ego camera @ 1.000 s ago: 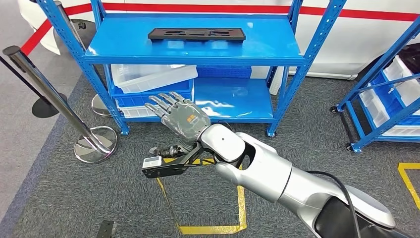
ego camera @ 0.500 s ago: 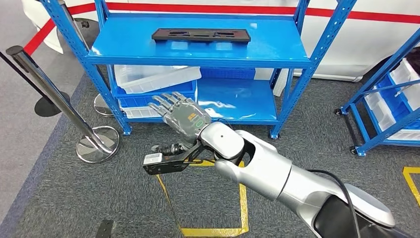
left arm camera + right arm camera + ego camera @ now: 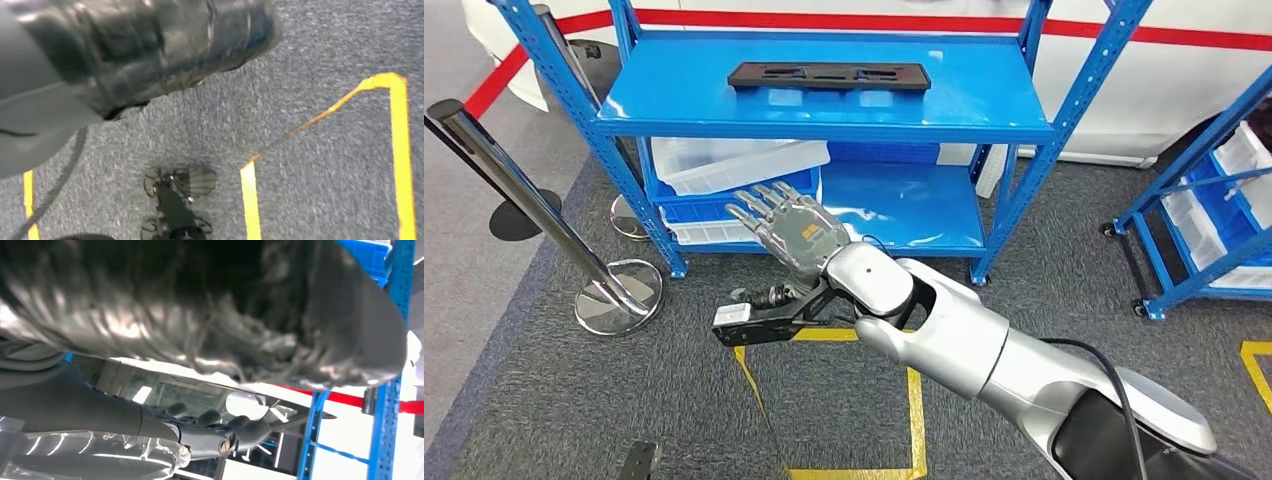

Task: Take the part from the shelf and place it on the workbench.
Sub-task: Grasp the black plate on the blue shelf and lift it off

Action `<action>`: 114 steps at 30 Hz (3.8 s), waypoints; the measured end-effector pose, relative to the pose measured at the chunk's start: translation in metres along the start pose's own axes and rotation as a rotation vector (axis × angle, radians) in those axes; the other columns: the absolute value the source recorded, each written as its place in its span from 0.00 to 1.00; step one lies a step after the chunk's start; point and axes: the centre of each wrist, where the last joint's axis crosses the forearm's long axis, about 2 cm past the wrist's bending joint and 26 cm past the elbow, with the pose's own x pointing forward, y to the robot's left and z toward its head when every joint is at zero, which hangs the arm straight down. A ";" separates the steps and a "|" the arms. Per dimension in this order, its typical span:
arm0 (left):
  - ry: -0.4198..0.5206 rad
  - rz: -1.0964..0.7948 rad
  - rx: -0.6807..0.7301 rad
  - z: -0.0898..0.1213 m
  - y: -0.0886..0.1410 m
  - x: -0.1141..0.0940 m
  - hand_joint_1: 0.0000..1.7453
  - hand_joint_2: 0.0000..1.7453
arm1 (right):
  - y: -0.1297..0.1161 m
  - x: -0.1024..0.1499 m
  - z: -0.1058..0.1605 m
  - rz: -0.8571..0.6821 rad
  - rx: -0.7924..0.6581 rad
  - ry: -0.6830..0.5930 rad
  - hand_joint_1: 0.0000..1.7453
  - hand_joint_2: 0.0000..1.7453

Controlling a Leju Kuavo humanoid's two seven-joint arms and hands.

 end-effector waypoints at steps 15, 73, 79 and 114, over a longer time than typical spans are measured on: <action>-0.007 -0.009 -0.005 0.000 0.001 0.000 0.00 0.00 | -0.001 -0.006 -0.004 0.016 0.014 0.030 0.00 0.00; 0.026 -0.035 -0.005 0.000 0.003 0.000 0.00 0.00 | 0.036 -0.035 -0.016 0.031 0.124 0.289 0.00 0.00; 0.027 -0.034 -0.006 -0.001 0.003 0.000 0.00 0.00 | 0.036 -0.036 -0.016 0.026 0.124 0.292 0.00 0.00; 0.027 -0.051 -0.029 0.000 -0.004 0.001 0.00 0.00 | 0.030 -0.020 -0.024 0.004 0.088 0.232 0.00 0.00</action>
